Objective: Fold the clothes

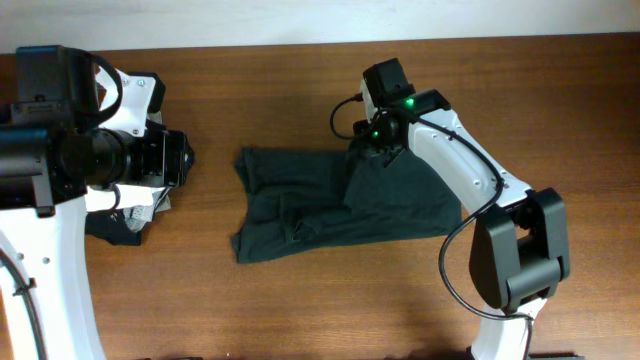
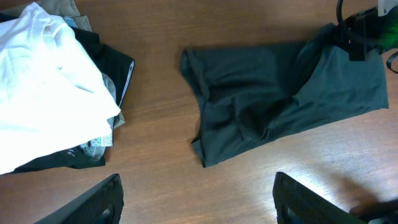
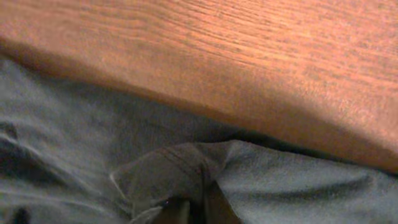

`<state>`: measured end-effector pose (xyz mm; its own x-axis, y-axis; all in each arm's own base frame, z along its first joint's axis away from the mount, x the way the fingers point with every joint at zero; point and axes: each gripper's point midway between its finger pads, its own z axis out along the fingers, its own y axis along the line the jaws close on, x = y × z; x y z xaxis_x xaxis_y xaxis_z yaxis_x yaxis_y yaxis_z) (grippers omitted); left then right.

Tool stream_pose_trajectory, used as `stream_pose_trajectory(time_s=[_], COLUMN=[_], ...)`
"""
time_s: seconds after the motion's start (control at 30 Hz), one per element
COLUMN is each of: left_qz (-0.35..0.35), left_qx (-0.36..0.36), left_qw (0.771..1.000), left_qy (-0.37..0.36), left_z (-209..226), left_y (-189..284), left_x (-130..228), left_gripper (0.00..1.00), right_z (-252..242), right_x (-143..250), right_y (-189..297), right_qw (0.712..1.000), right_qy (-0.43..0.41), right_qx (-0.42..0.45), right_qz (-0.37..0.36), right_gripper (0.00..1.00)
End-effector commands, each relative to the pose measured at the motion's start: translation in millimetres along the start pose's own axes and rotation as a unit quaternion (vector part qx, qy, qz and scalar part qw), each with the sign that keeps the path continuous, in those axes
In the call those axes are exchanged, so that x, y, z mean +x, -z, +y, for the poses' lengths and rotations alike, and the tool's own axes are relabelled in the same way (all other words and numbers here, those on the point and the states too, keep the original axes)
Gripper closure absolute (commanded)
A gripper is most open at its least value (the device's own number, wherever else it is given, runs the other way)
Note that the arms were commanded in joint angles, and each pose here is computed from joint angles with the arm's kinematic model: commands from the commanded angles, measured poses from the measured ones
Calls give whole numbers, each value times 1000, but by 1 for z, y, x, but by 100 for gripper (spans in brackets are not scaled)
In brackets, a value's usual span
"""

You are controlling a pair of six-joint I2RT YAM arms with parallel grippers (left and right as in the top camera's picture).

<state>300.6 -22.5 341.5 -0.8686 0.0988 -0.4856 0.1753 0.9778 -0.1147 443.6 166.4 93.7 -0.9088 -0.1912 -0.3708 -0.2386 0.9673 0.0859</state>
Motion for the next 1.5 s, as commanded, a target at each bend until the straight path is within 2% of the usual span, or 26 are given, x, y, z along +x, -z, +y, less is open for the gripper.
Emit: stream_pose_trajectory(time_s=[0.0, 0.03, 0.1, 0.13, 0.17, 0.23, 0.33, 0.4, 0.47, 0.5, 0.57, 0.6, 0.63, 0.67, 0.73, 0.8, 0.9, 1.07, 1.2, 1.23, 1.27, 1.3, 1.47], left_qz=[-3, -3, -4, -4, -4, -5, -6, -4, -5, -4, -2, 1, -1, -3, -2, -2, -2, -11, -10, -10, -10, -11, -11], left_qx=[-2, -2, -2, -2, -2, -2, -3, -2, -2, -2, -2, -2, -2, -2, -2, -2, -2, -3, -3, -3, -3, -3, -1], left_qw=[1000, 1000, 1000, 1000, 1000, 1000, 1000, 1000, 1000, 1000, 1000, 1000, 1000, 1000, 1000, 1000, 1000, 1000, 1000, 1000, 1000, 1000, 1000], left_qy=[-7, -7, -7, -7, -7, -7, -7, -7, -7, -7, -7, -6, -6, -7, -7, -7, -7, -8, -8, -8, -8, -9, -8], left_z=[1, 1, 1, 1, 1, 1, 1, 1, 1, 1, 1, 0, 0, 1, 1, 1, 1, 1, 2, 2, 2, 2, 1], left_y=[1, 1, 1, 1, 1, 1, 1, 1, 1, 1, 1, 1, 1, 1, 1, 1, 1, 1, -1, -1, -1, -1, -1], left_x=[-1, -1, -2, -2, -2, -2, -3, -2, -2, -2, -1, 1, 0, -1, -1, -1, -1, -5, -6, -6, -6, -7, -7], left_gripper=[23, 23, 23, 23, 23, 23, 23, 23, 23, 23, 23, 23, 23, 23, 23, 23, 23, 23, 23, 23, 23, 23, 22], right_z=[0, 0, -2, -3, -3, 9, 16, 27, 30, 30, 33, 32, 32, 29, 29, 32, 26, 34, 53, 57, 62, 64, 51], right_x=[-3, -2, 9, 21, 35, 69, 99, 118, 119, 117, 121, 125, 125, 123, 109, 91, 91, 134, 143, 144, 144, 144, 135], right_y=[3, 3, 3, 4, 4, -5, -26, -41, -47, -48, -47, -46, -46, -44, -28, -8, 7, 24, 24, 24, 24, 24, 21], right_qw=[1000, 1000, 1000, 999, 998, 992, 986, 978, 979, 980, 980, 978, 979, 979, 982, 984, 983, 963, 958, 957, 956, 954, 962], right_qy=[-9, -9, -8, -9, -8, 45, 84, 138, 141, 137, 130, 132, 132, 131, 129, 131, 133, 162, 166, 167, 173, 185, 162], right_qx=[2, 2, 6, 9, 8, -11, -17, -44, -46, -45, -50, -44, -43, -37, -30, -28, -11, -42, -73, -82, -84, -87, -72], right_qz=[-11, -10, 14, 37, 65, 121, 144, 150, 139, 135, 144, 152, 152, 149, 138, 114, 125, 214, 221, 222, 220, 217, 206], right_gripper=[44, 54, 32, 32, 32, 32, 34, 36, 37, 41, 41, 52, 74, 88, 95, 96, 96, 96, 96, 92, 81, 76, 75])
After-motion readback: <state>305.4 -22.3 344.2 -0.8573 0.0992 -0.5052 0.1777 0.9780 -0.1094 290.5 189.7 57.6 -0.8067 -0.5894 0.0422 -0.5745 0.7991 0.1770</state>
